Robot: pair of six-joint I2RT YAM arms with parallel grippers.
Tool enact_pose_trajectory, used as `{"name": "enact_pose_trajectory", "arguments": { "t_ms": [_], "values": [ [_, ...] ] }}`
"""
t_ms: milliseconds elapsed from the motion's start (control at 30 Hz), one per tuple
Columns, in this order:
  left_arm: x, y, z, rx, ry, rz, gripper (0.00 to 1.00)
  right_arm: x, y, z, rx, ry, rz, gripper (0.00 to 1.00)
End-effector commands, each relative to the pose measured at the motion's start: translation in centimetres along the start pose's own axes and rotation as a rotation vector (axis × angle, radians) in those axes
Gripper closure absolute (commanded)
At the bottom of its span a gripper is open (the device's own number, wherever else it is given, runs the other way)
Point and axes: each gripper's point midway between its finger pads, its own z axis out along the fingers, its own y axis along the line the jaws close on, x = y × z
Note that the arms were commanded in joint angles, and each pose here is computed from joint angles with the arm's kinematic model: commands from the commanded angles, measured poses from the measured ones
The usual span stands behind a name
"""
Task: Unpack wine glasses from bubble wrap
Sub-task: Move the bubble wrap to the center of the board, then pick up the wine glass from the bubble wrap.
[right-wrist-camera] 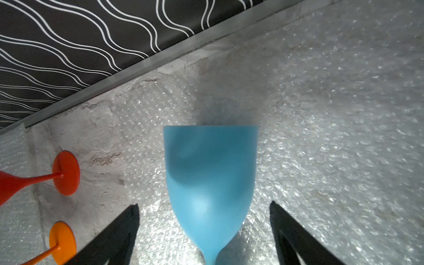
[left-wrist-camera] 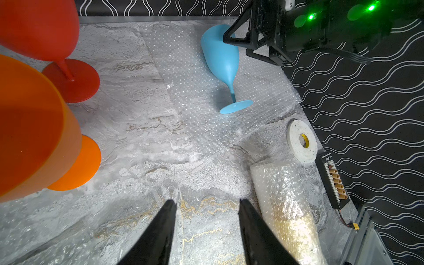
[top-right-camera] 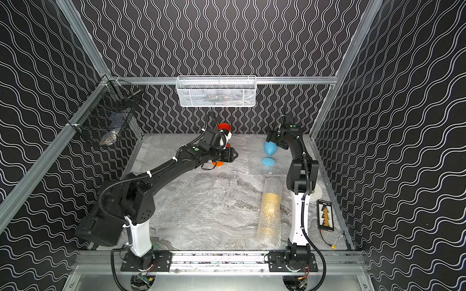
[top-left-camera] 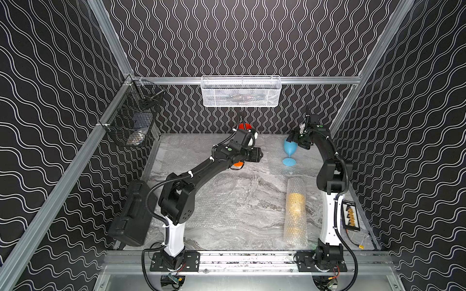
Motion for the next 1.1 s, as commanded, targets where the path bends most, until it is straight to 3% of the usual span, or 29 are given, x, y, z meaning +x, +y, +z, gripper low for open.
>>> {"name": "enact_pose_trajectory", "arguments": {
  "t_ms": [0, 833, 1067],
  "values": [
    [-0.1, -0.1, 0.0, 0.015, -0.002, 0.009, 0.50, 0.5, -0.6, 0.5, 0.029, 0.018, -0.001, 0.08],
    [0.0, 0.1, -0.6, 0.012, -0.003, 0.005, 0.50, 1.4, -0.6, 5.0, 0.022, 0.043, -0.007, 0.06],
    [-0.1, 0.0, -0.6, 0.020, -0.003, 0.004, 0.50, 1.4, -0.5, 5.3, 0.014, 0.042, -0.016, 0.12]
  ]
}}
